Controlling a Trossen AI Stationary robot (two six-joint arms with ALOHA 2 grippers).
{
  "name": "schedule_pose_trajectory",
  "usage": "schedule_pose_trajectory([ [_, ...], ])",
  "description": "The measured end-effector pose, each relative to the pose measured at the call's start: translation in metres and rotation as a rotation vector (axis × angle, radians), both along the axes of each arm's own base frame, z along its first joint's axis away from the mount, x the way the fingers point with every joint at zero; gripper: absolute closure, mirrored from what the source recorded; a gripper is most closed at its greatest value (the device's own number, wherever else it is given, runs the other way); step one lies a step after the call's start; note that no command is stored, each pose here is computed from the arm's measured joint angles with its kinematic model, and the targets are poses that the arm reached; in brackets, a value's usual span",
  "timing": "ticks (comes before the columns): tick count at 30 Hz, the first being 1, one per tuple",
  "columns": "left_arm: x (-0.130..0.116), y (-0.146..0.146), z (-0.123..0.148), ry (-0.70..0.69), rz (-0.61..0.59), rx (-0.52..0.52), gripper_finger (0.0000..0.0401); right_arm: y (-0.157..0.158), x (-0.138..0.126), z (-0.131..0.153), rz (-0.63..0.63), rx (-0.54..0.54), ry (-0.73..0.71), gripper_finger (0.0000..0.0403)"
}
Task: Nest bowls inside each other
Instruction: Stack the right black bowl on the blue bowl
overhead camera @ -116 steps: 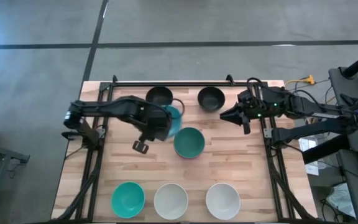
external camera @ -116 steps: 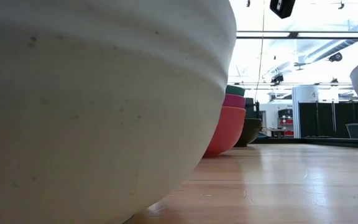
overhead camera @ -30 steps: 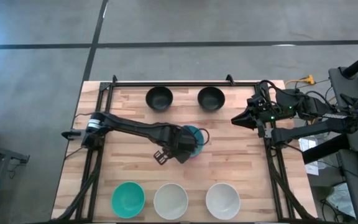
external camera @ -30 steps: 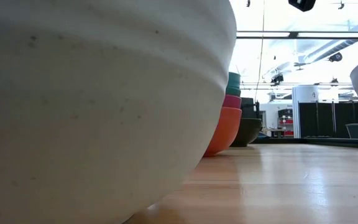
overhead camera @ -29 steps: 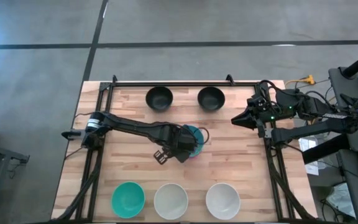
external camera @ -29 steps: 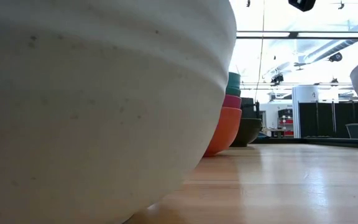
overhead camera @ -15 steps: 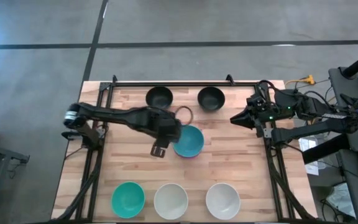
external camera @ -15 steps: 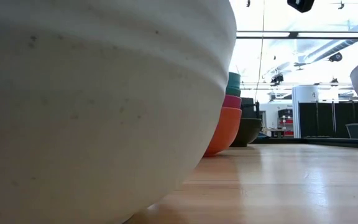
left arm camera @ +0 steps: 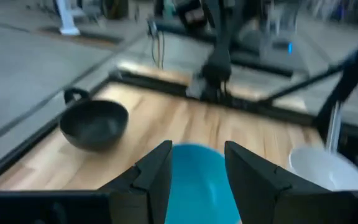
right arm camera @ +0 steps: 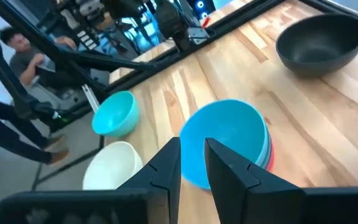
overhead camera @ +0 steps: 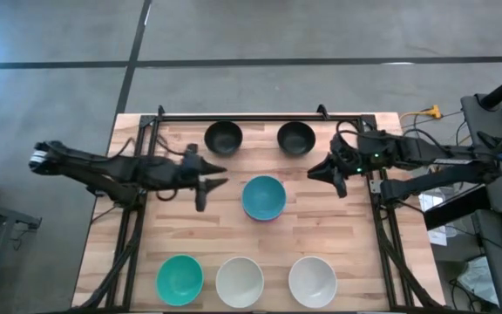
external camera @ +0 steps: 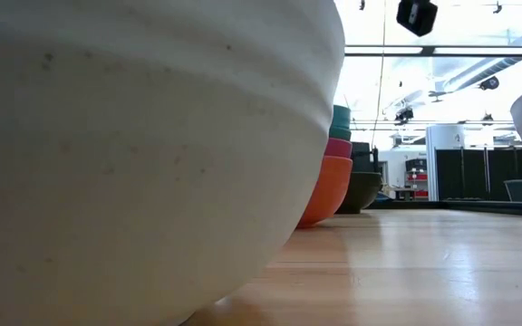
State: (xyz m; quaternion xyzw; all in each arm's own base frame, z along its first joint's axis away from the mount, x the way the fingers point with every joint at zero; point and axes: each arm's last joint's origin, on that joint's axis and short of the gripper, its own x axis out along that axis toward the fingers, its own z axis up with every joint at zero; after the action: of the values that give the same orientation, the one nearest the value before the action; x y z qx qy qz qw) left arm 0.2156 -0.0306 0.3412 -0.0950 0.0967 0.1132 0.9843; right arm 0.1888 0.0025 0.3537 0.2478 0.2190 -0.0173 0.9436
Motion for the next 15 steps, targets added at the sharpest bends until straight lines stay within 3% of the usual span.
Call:
schedule_pose_trajectory([
  [6,-0.030,0.007,0.000,-0.121,0.048,-0.068,0.0269,-0.014,0.024,-0.004,-0.019,-0.109,-0.041,0.0335],
  [15,-0.060,0.013,0.012,-0.218,0.055,-0.080,0.0269,-0.090,0.038,-0.017,-0.177,-0.227,0.178,0.0335],
])
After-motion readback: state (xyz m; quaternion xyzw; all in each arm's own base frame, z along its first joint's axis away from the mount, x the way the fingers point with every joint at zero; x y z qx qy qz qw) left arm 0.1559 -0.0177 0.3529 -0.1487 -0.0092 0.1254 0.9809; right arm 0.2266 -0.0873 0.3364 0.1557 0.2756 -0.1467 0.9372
